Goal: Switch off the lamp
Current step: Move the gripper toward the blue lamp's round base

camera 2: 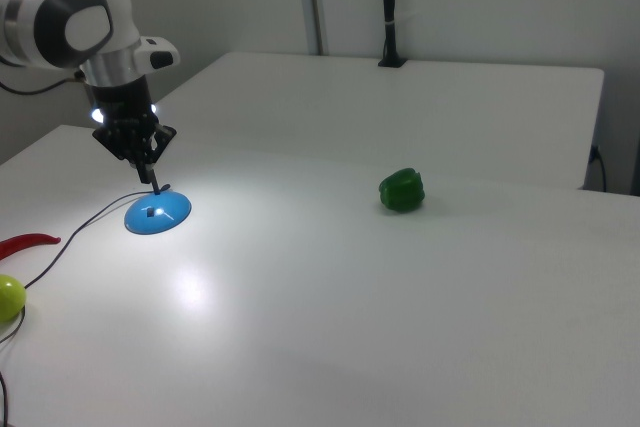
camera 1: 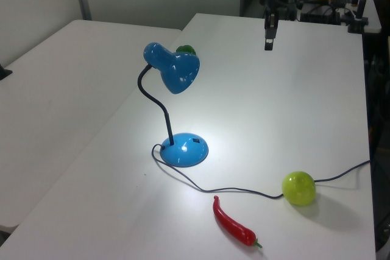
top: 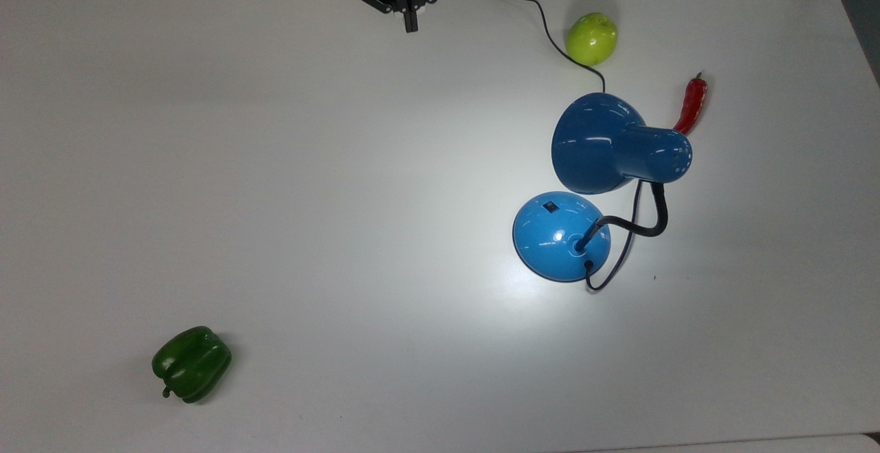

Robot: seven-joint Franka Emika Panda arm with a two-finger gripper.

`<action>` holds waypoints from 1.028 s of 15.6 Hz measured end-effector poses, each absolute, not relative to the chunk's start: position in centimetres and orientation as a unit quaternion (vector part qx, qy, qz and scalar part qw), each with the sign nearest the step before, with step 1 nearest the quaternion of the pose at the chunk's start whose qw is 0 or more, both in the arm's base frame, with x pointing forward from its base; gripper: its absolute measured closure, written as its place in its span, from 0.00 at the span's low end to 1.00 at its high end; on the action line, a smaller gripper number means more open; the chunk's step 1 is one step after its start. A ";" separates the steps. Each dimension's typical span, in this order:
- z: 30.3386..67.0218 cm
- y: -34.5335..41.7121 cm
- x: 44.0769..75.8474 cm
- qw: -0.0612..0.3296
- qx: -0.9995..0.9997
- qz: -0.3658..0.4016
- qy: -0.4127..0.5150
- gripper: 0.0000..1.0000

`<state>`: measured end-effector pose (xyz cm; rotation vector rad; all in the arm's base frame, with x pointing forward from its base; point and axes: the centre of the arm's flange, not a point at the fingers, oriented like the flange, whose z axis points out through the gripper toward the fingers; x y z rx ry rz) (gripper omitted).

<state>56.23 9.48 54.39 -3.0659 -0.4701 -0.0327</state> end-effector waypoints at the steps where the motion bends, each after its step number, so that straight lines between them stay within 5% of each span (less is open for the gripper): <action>1: 53.7 9.8 56.5 0.020 -0.988 -0.017 -0.155 0.99; 16: 42.1 15.1 58.8 0.024 -0.978 -0.086 -0.190 0.99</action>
